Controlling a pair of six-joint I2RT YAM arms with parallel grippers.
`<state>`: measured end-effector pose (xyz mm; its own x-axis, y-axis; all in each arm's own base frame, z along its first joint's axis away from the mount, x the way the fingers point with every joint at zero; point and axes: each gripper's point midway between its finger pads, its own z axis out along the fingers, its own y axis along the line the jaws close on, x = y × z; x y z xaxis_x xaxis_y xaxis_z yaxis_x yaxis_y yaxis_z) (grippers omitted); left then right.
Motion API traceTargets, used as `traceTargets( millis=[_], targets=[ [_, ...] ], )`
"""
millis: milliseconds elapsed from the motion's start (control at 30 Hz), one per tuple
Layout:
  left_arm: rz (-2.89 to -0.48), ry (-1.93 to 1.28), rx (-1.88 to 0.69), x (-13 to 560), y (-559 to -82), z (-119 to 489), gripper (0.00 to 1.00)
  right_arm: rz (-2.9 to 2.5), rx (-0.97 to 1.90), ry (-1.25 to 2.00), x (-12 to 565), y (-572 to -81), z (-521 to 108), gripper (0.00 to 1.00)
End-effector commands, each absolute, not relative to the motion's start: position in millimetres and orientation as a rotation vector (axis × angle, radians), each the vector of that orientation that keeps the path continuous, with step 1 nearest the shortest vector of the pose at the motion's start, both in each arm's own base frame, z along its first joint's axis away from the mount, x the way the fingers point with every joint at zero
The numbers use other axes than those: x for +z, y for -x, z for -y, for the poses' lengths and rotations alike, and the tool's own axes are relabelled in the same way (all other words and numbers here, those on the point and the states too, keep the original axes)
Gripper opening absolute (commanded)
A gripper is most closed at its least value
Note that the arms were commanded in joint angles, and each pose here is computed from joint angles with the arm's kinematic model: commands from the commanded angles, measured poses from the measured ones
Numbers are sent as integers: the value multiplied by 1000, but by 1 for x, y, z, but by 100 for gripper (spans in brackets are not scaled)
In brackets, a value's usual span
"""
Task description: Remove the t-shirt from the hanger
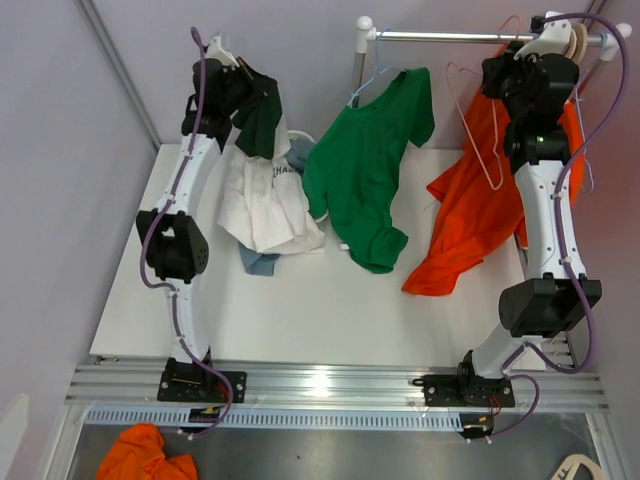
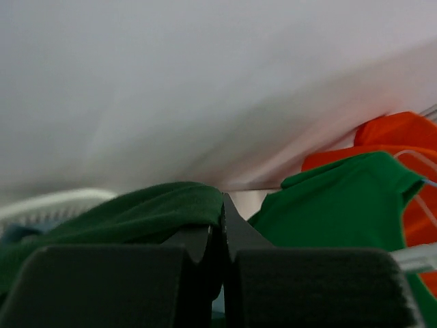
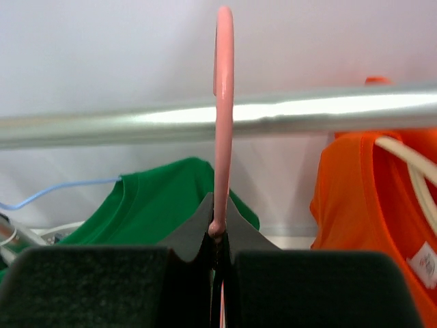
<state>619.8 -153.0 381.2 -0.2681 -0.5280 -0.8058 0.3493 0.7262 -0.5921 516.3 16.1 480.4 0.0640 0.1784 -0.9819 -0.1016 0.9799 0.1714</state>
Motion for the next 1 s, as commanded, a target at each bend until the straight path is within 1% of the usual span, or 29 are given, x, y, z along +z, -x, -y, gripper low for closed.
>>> traceTargets(
  millis=[0,67,233,300,367,433,467,533,567,600,633,667,700,733,767,800,833,867,900,967],
  targets=[
    [-1826,342,-826,311,-626,155,1,-1343,172,-41,526,-517,-13,0],
    [-1941,442,-822,273,-620,156,1,-1344,161,-45,526,-527,-11,0],
    [-2082,507,-766,227,-607,154,1,-1406,133,-53,508,-551,-6,0],
    [-2080,507,-754,229,-604,152,1,-1416,137,-60,503,-552,-6,0],
    [-2102,510,-740,219,-598,150,1,-1424,144,-65,499,-552,-7,0],
    [-2106,507,-726,220,-592,150,1,-1432,145,-80,494,-550,-5,2],
    [-2117,509,-716,216,-590,150,9,-1437,145,-80,492,-550,-6,2],
    [-2125,522,-705,217,-584,149,12,-1450,144,-87,487,-550,-4,2],
    [-2126,514,-712,216,-583,150,20,-1453,147,-88,486,-550,-5,2],
    [-2135,512,-715,212,-580,150,23,-1458,145,-87,484,-549,-5,2],
    [-2123,501,-718,218,-579,150,33,-1459,145,-87,484,-549,-5,2],
    [-2126,494,-720,218,-577,151,40,-1462,144,-89,483,-548,-5,3],
    [-2120,483,-724,222,-576,151,49,-1462,144,-89,484,-548,-5,4],
    [-2115,472,-723,225,-576,151,60,-1461,145,-87,485,-546,-5,6],
    [-2109,461,-720,233,-573,150,75,-1458,147,-90,487,-545,-5,7],
    [-2101,456,-715,238,-572,149,80,-1458,148,-89,488,-543,-5,9],
    [-2093,449,-709,244,-570,148,84,-1456,147,-88,489,-542,-5,15],
    [-2079,433,-696,255,-565,146,91,-1450,144,-88,493,-540,-5,20],
    [-2063,422,-683,263,-563,146,92,-1449,142,-90,495,-538,-4,31],
    [-2028,375,-664,287,-554,146,95,-1441,142,-87,501,-533,-5,39]
  ],
)
